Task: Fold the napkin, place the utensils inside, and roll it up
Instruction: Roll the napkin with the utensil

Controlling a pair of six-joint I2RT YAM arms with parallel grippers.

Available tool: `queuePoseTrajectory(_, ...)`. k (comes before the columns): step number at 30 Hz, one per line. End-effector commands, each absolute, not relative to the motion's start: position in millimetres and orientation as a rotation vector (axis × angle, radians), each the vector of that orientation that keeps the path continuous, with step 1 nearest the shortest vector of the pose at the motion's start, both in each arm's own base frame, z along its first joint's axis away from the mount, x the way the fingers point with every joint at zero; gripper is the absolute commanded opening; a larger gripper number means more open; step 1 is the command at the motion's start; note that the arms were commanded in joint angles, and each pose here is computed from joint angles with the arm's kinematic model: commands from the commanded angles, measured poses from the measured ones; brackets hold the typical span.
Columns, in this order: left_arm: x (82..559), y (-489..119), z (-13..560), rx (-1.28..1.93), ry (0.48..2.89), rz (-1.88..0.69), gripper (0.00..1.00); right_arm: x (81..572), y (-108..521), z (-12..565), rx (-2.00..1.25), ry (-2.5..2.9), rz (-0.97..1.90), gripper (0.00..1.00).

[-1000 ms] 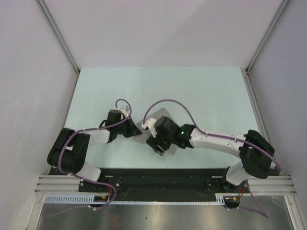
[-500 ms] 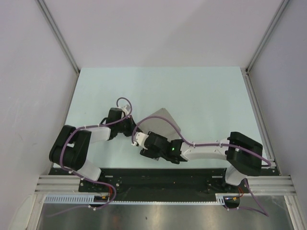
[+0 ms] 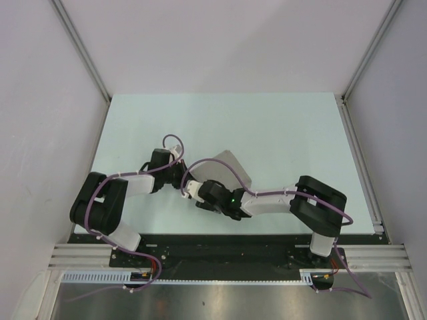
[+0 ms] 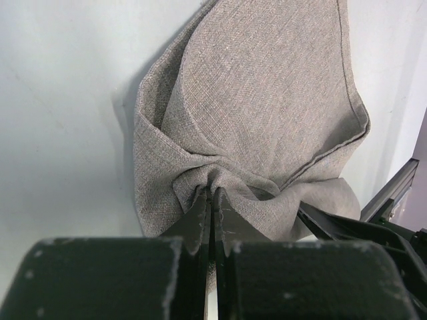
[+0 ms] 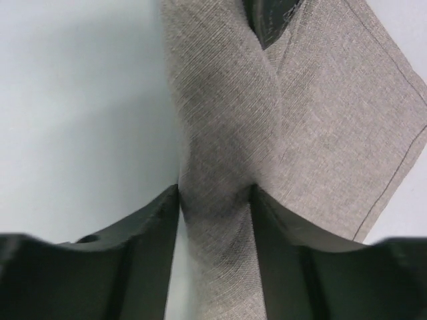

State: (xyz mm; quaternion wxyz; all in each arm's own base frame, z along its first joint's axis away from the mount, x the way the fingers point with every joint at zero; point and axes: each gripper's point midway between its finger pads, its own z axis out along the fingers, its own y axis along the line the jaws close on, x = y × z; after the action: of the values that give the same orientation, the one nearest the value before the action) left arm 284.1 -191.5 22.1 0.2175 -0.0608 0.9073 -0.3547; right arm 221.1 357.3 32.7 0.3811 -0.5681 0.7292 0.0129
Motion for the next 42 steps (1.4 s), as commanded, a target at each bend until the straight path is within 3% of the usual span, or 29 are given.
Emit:
queuePoseTrajectory(1,293.3,-182.3,12.4,-0.170,2.521,-0.901,0.00,230.4,367.9,26.1,-1.459,1.894,0.112,0.47)
queuePoseTrajectory(4,299.0,-187.7,23.3,-0.139,2.481,-0.938,0.00,228.5,366.2,17.3,-1.479,1.964,0.177,0.40)
queuePoseTrajectory(8,311.1,-187.5,42.5,-0.133,2.427,-0.936,0.11,214.8,365.6,14.0,-1.507,2.064,0.322,0.35)
queuePoseTrajectory(9,313.4,-186.3,50.3,-0.131,2.407,-0.932,0.23,210.2,368.5,15.2,-1.512,2.092,0.411,0.34)
queuePoseTrajectory(12,322.7,-176.9,71.5,-0.156,2.340,-0.901,0.41,202.2,364.2,14.2,-1.480,2.203,0.582,0.30)
queuePoseTrajectory(15,324.5,-162.3,78.3,-0.200,2.309,-0.843,0.48,193.7,363.4,17.9,-1.465,2.269,0.714,0.27)
queuePoseTrajectory(19,314.2,-149.8,83.5,-0.202,2.254,-0.796,0.50,194.2,364.4,26.8,-1.420,2.327,0.873,0.26)
queuePoseTrajectory(31,295.5,-176.2,87.3,-0.022,2.181,-0.967,0.64,198.2,376.0,30.8,-1.391,2.407,1.198,0.25)
queuePoseTrajectory(42,299.7,-187.7,63.6,-0.002,2.235,-0.990,0.60,205.5,379.8,24.3,-1.364,2.443,1.321,0.24)
